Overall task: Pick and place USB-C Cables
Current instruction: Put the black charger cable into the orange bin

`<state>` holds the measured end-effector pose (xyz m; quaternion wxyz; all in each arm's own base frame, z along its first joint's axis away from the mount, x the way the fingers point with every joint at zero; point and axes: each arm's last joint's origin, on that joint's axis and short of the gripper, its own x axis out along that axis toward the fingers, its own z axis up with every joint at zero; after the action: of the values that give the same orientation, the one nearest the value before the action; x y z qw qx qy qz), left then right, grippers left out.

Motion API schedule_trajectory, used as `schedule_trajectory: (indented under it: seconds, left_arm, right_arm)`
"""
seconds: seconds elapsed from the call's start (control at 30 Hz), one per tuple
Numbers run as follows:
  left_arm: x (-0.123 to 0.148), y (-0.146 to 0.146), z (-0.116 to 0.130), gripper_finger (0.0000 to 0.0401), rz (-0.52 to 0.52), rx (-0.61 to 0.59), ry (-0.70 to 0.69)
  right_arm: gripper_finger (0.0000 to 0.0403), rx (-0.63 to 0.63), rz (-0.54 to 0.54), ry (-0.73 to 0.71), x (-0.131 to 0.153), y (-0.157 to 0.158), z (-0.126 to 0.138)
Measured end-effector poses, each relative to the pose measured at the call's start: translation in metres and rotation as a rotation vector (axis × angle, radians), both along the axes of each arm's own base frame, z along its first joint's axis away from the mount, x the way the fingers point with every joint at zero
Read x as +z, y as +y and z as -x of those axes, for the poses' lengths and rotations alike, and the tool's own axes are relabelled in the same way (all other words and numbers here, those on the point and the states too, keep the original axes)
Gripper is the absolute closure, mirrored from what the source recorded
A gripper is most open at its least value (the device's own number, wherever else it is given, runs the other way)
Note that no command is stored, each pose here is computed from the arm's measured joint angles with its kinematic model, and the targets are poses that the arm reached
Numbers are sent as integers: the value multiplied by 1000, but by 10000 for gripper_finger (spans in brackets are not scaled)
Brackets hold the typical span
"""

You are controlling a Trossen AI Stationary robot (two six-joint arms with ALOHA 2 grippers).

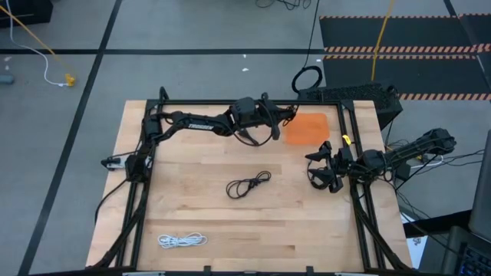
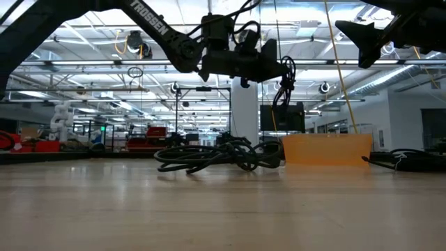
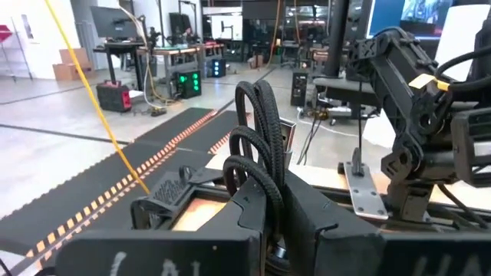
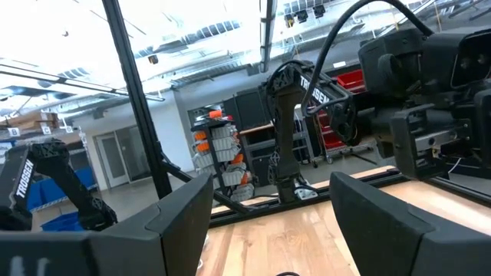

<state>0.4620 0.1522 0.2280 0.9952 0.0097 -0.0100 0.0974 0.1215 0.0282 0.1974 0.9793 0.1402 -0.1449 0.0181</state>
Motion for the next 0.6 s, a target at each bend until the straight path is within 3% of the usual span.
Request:
schedule_trajectory:
  seconds: [0.37,0.6]
  left_arm:
    - [-1,-8,-7,375,-77,-86,-93]
    - [-20,-5,-23,375,-20,-109,-94]
  right_arm:
    - [149,0,0,0,0,0,0]
    - [149,0,0,0,0,0,0]
